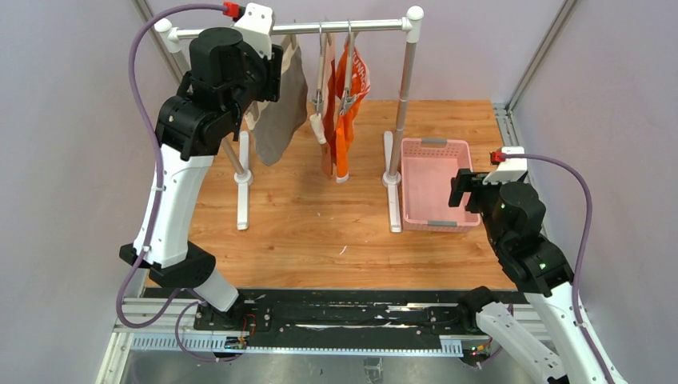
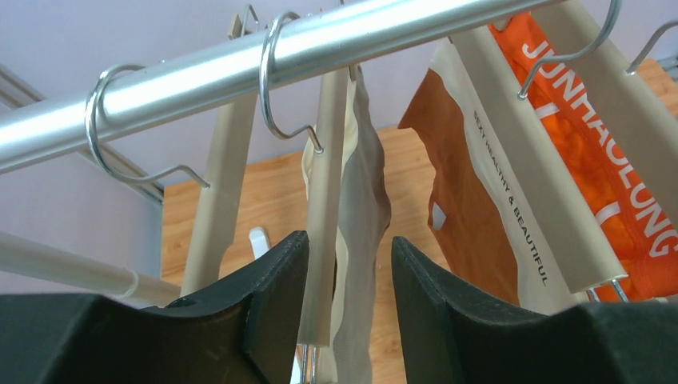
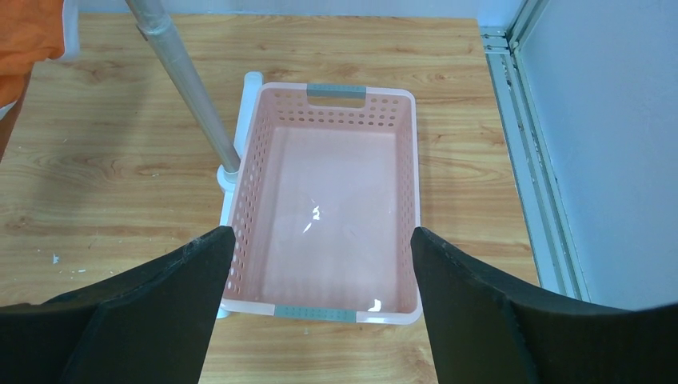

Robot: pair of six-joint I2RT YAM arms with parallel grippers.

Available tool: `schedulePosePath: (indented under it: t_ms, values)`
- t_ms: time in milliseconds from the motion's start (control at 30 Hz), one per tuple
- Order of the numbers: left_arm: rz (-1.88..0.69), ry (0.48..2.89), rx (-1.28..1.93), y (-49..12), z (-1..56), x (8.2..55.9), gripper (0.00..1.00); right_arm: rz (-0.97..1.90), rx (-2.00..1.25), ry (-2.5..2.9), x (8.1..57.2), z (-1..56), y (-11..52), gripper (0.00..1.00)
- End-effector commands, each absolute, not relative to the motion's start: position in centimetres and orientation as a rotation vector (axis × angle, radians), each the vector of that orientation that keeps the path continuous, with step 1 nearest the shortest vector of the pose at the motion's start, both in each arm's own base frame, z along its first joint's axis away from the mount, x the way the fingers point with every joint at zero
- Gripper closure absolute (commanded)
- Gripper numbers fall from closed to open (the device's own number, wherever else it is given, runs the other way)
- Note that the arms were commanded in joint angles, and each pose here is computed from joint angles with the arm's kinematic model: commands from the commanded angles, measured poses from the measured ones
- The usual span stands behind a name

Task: Remove the underwear clipped to the hanger

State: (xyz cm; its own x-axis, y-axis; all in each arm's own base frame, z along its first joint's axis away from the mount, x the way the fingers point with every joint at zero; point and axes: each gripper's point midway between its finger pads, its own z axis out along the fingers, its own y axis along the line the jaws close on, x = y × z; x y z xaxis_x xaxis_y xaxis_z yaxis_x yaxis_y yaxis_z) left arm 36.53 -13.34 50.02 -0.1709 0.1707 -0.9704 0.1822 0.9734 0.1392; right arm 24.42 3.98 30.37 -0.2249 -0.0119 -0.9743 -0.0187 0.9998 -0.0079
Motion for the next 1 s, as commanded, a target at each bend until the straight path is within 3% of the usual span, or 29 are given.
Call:
schedulePosePath:
  t_ms: [0,567,733,867,967]
  values:
    - [0.001,1.705,0.246,-12.3,51.3,35.7,0.48,0.022,-0.048,1.762,23.7,31.8,4.1,0.17]
    - [0.064,1.717,0.225,-11.4,49.4,37.3,0.46,0.034,-0.063,1.799,23.8,30.7,4.5,0.18]
    - [0.062,1.713,0.219,-11.5,49.1,37.9,0.53,0.039,-0.069,1.808,23.8,30.3,4.7,0.19]
    - [0.062,1.709,0.215,-11.7,49.0,38.3,0.73,0.045,-0.073,1.818,23.8,29.9,4.8,0.19]
    - [0.061,1.714,0.218,-11.8,48.7,38.6,0.75,0.045,-0.072,1.823,23.8,29.6,4.8,0.19]
